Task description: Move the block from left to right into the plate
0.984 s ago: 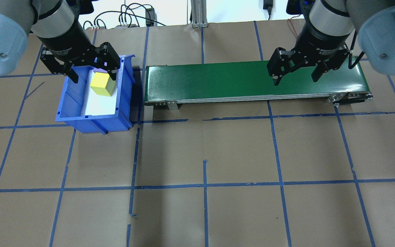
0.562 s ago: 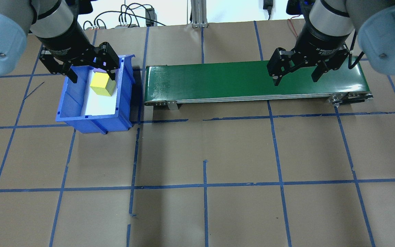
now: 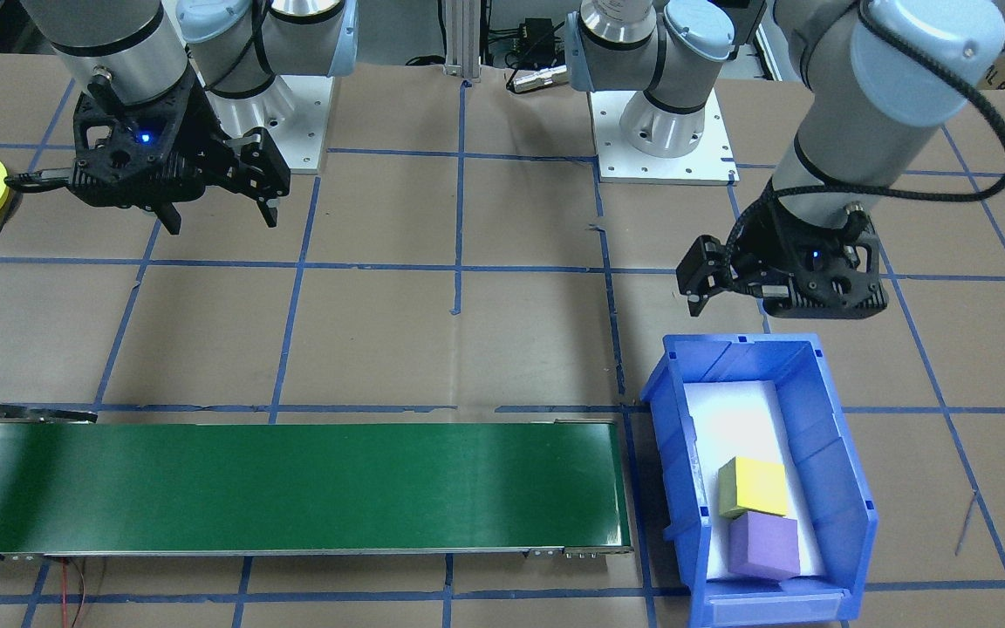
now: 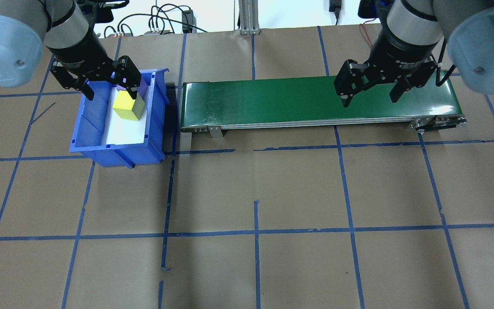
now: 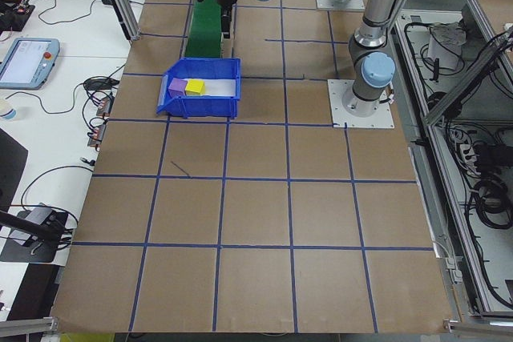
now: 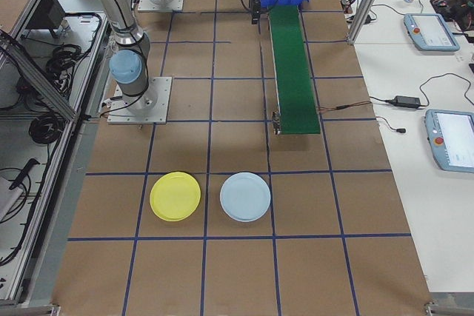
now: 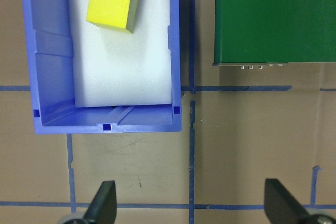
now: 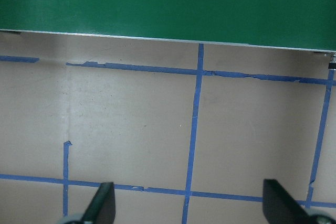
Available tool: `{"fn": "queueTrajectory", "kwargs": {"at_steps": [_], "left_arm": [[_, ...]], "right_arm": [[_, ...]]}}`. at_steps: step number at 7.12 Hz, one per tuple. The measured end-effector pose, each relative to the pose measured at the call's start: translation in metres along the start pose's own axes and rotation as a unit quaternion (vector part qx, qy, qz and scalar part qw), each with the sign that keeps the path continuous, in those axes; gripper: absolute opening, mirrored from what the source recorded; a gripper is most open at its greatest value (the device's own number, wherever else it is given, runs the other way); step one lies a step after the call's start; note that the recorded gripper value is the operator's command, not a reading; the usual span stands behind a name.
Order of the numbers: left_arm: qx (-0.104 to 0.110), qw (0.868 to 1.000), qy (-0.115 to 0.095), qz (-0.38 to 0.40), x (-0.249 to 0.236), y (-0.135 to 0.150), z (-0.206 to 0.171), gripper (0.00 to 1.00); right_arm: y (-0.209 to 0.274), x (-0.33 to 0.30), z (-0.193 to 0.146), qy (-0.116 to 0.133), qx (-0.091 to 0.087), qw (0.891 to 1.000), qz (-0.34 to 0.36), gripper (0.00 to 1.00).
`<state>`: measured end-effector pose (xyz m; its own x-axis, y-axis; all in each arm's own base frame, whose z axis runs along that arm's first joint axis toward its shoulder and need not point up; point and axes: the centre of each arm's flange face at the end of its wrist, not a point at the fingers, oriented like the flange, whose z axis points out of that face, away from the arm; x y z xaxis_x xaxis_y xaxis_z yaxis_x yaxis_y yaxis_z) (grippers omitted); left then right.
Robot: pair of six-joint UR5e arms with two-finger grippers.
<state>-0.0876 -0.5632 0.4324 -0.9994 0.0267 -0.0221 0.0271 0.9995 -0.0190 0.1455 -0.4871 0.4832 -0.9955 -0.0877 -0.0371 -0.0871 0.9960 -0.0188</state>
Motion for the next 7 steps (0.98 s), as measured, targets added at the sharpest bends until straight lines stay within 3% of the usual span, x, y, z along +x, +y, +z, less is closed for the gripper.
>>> {"fn": "queueTrajectory", "kwargs": {"at_steps": [4, 7], "left_arm": [[0.049, 0.997, -0.011, 0.062, -0.049, -0.075, 0.098, 0.97], [0.05, 0.996, -0.013, 0.077, -0.07, -0.095, 0.147, 0.96]], "right_arm": [[-0.001, 0.0, 0.001, 0.0, -0.001, 1.0, 0.001, 1.0], [-0.001, 0.0, 0.001, 0.0, -0.001, 1.0, 0.0, 1.0]]}}
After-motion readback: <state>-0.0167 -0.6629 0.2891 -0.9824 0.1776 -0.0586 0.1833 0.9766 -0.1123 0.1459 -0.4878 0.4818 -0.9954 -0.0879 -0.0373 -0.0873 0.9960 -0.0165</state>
